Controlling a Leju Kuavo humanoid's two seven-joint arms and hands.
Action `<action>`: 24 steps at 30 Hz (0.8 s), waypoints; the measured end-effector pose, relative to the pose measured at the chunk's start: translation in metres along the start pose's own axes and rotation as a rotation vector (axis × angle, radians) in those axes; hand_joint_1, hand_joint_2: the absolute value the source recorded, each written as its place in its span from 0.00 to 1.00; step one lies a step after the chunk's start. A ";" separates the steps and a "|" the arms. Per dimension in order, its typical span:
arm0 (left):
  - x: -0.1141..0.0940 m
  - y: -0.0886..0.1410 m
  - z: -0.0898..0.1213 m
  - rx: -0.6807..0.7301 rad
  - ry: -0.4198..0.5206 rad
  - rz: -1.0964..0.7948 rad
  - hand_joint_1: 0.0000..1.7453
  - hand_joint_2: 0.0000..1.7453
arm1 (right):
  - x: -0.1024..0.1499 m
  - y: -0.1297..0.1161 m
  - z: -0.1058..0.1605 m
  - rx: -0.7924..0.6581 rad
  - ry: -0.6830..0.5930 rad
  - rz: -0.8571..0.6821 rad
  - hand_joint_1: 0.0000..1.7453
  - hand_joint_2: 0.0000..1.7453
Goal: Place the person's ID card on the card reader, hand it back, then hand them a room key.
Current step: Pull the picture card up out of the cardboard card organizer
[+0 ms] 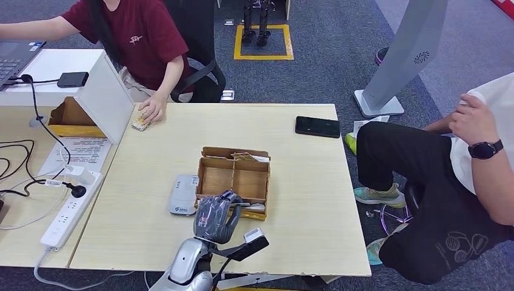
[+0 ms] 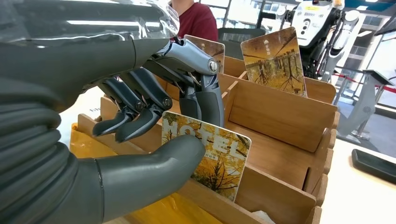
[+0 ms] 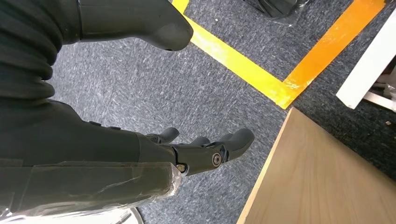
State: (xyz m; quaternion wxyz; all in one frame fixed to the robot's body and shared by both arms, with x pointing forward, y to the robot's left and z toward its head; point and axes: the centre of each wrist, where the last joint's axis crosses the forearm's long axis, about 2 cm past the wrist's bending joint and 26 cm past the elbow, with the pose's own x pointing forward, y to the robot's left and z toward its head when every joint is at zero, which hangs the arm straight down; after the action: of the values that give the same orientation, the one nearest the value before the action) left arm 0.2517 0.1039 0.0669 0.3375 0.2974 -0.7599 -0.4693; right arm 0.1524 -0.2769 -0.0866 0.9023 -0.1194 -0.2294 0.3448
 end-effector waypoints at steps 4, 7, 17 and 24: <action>-0.002 0.002 -0.001 0.016 0.009 0.088 1.00 1.00 | 0.000 0.000 0.000 -0.004 0.000 -0.007 0.00 1.00; -0.003 0.015 -0.008 0.051 -0.005 0.185 1.00 1.00 | 0.000 0.000 0.000 -0.011 -0.004 -0.018 0.00 1.00; -0.018 0.099 -0.040 0.225 -0.123 0.176 1.00 1.00 | -0.004 0.003 0.001 -0.015 -0.016 -0.051 0.00 1.00; -0.025 0.112 -0.040 0.270 -0.129 0.146 1.00 1.00 | -0.005 0.004 0.001 -0.013 -0.012 -0.058 0.00 1.00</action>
State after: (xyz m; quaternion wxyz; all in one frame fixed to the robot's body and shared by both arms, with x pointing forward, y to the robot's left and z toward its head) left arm 0.2836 0.1452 0.1767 0.2781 0.2535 -0.8557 -0.3553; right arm 0.1463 -0.2774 -0.0885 0.9097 -0.1168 -0.2403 0.3179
